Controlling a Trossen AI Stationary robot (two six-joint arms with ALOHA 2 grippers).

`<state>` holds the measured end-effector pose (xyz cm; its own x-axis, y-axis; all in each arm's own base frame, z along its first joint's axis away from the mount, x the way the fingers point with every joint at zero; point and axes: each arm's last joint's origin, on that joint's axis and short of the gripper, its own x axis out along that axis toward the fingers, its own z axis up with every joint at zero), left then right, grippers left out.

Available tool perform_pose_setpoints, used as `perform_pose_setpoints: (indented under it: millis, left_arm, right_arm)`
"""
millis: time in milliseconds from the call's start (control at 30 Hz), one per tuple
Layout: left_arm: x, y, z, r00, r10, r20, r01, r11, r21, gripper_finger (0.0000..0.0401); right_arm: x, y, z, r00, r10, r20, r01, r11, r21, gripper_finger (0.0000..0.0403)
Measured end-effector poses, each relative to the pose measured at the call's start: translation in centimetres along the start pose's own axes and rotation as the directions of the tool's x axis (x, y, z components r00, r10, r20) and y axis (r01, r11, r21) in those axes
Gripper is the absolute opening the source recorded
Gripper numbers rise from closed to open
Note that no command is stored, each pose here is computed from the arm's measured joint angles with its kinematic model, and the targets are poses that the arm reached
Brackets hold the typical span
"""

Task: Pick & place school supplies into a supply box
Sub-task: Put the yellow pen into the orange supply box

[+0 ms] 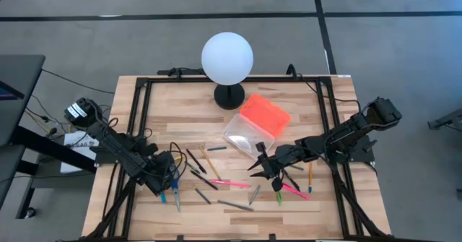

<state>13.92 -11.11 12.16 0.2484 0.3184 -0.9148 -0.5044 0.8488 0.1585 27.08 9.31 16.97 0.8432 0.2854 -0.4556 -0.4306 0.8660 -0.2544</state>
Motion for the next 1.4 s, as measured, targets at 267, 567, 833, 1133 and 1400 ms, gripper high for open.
perform_pose_setpoints:
  millis: [267, 567, 833, 1133, 1400]
  left_arm:
    - [-0.03, -0.08, 0.04, 1.000, -0.008, 0.002, 0.008, 1.000, -0.004, 0.0042]
    - [-0.03, -0.06, 0.08, 1.000, -0.003, 0.015, 0.003, 1.000, -0.005, 0.0048]
    - [-0.03, -0.03, 0.07, 1.000, 0.001, 0.016, -0.001, 1.000, -0.001, 0.0070]
    - [-0.05, -0.06, 0.09, 1.000, -0.002, 0.016, 0.002, 1.000, 0.006, 0.0045]
    - [-0.51, -0.32, 0.42, 1.000, 0.003, 0.027, -0.003, 1.000, 0.028, 0.0041]
  right_arm:
    - [0.00, 0.00, 0.00, 1.000, 0.000, 0.000, 0.000, 1.000, 0.000, 0.0101]
    - [0.00, 0.00, 0.00, 1.000, 0.000, 0.000, 0.000, 1.000, 0.000, 0.0101]
    - [0.00, 0.00, 0.00, 1.000, 0.000, 0.000, 0.000, 1.000, 0.000, 0.0101]
    - [0.00, 0.00, 0.00, 1.000, 0.000, 0.000, 0.000, 1.000, 0.000, 0.0101]
    - [0.00, 0.00, 0.00, 1.000, 0.000, 0.000, 0.000, 1.000, 0.000, 0.0101]
